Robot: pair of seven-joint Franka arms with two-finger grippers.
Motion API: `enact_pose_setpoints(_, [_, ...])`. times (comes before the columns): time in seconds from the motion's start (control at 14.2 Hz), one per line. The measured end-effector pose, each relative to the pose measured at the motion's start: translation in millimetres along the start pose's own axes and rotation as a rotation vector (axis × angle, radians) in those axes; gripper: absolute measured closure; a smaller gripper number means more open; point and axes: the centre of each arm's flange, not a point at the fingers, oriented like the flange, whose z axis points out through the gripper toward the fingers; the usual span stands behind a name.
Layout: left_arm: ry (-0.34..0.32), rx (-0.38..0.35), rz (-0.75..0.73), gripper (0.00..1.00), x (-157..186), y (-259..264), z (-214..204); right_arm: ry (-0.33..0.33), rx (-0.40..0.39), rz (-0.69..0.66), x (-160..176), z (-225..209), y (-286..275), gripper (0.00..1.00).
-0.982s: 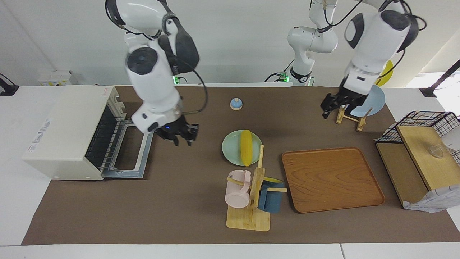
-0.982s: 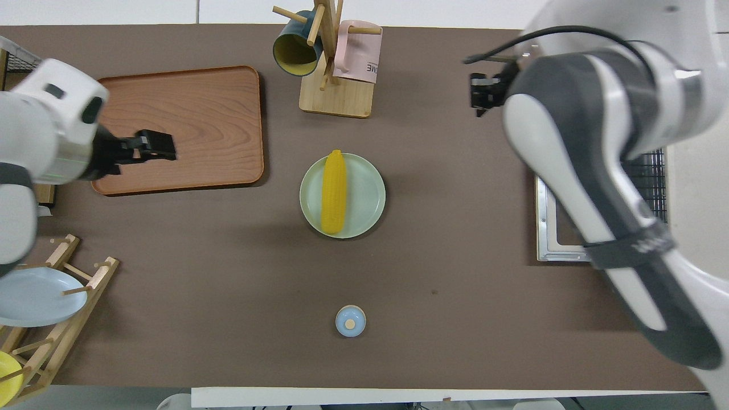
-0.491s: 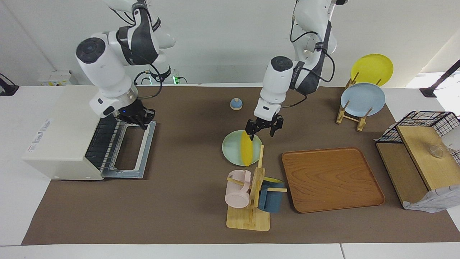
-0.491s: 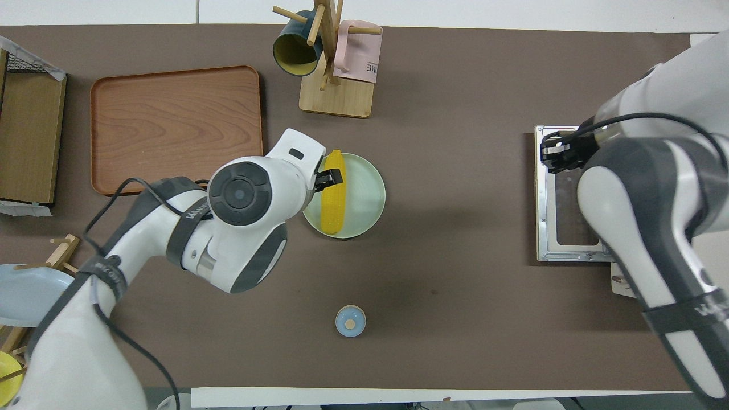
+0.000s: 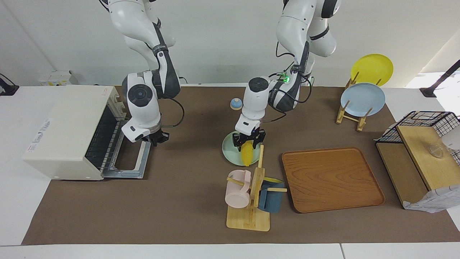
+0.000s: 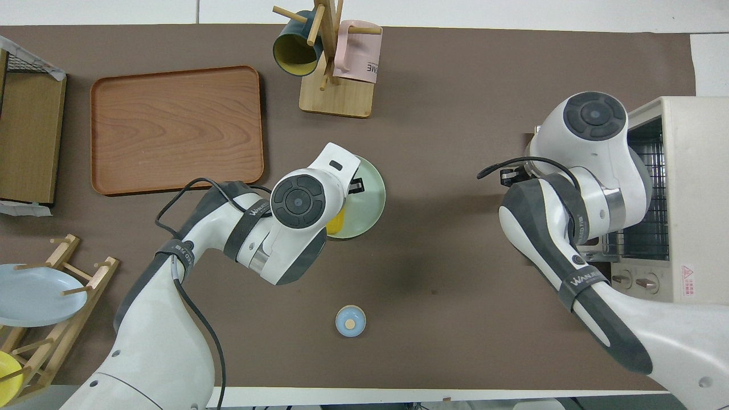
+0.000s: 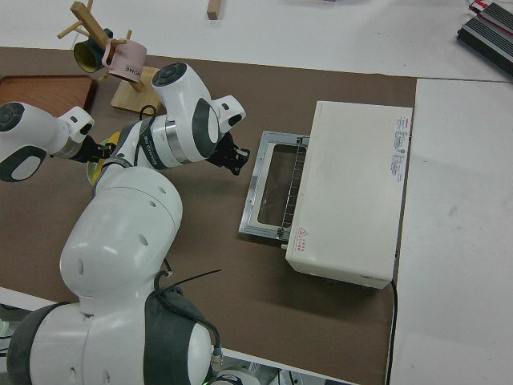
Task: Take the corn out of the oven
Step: 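Grasp and lift the corn with the left gripper while the right gripper nears the oven, then lower the yellow corn onto the wooden tray with the left gripper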
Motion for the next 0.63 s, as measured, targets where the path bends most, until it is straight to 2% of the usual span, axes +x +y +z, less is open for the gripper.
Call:
enact_pose_setpoints(0.07, [-0.004,0.007,0.001,0.48,6.4,-0.4,-5.0,-0.003,0.001,0.007,0.2,7.6,-1.5,0.99])
enact_pose_setpoints(0.14, [-0.009,0.019,0.003,0.48,18.8,-4.7,-12.0,-0.003,0.001,0.010,0.9,15.0,-2.5,0.99])
enact_pose_setpoints(0.28, [-0.006,0.036,0.019,0.48,63.2,-36.7,-26.6,0.004,-0.057,-0.029,2.0,26.5,-1.0,0.99])
enact_pose_setpoints(0.42, [0.018,0.049,0.033,0.48,128.3,-105.6,-39.3,0.022,-0.127,-0.070,2.1,31.0,2.3,0.99])
enact_pose_setpoints(0.56, [0.017,0.085,0.061,0.48,185.6,-206.1,-43.7,0.032,-0.143,-0.085,1.5,32.7,1.8,0.99])
enact_pose_setpoints(0.63, [0.013,0.101,0.075,0.48,203.7,-248.5,-41.8,0.036,-0.156,-0.098,1.2,32.5,0.1,0.99])
